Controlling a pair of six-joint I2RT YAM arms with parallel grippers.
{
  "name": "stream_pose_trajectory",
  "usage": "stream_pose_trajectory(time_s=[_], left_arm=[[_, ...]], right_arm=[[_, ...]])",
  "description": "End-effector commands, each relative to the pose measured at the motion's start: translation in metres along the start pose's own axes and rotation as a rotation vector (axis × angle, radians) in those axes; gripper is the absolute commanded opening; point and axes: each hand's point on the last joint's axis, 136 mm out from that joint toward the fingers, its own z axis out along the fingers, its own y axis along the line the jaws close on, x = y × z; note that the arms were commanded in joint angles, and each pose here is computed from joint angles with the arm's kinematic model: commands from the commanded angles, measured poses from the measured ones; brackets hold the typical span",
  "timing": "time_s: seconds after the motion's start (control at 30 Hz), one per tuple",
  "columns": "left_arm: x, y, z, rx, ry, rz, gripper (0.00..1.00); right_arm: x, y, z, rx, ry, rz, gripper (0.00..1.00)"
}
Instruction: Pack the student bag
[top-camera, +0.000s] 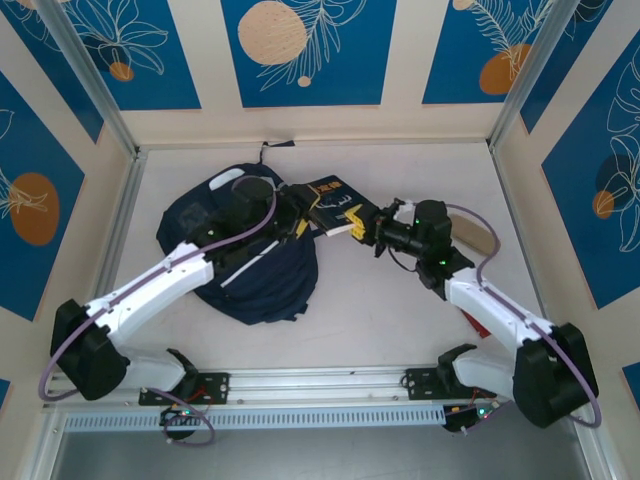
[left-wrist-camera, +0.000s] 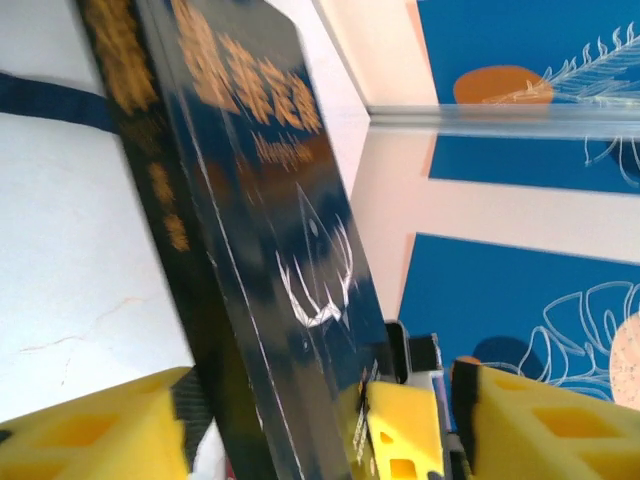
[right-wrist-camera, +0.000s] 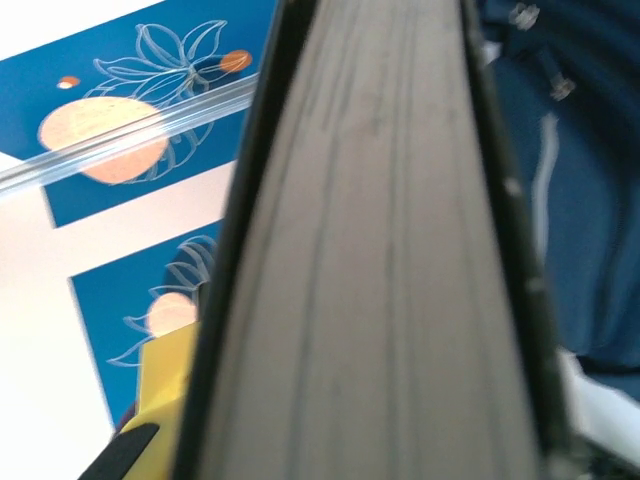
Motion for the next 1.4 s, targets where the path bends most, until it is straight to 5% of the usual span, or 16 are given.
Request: stream_pose_trajectory(time_s=[0.0, 0.23, 0.67, 0.97, 1.37], left_arm=[[-0.009, 0.025, -0.016, -0.106, -0.056, 0.141, 0.75], [-0.016, 0.078, -0.038, -0.387, -0.026, 0.485, 0.9], [-0.032, 0.137, -0.051, -0.766, 0.21, 1.078, 0.93], [-0.03, 0.167, -0.026, -0.837, 0.443, 1.32, 0.69], [-0.028, 0.204, -0.007, -0.953, 0.617, 1.345, 0.51]], right_arm=[[0.004, 0.01, -0.028, 0.057, -0.033, -0.234, 0.04], [0.001, -0.002, -0.072, 0.229, -0.079, -0.436, 0.04], [0.017, -0.015, -0.097, 0.342, -0.052, -0.546, 0.04], [0.01, -0.034, -0.103, 0.416, -0.091, -0.467, 0.04], [0.008, -0.032, -0.096, 0.417, -0.065, -0.449, 0.05]])
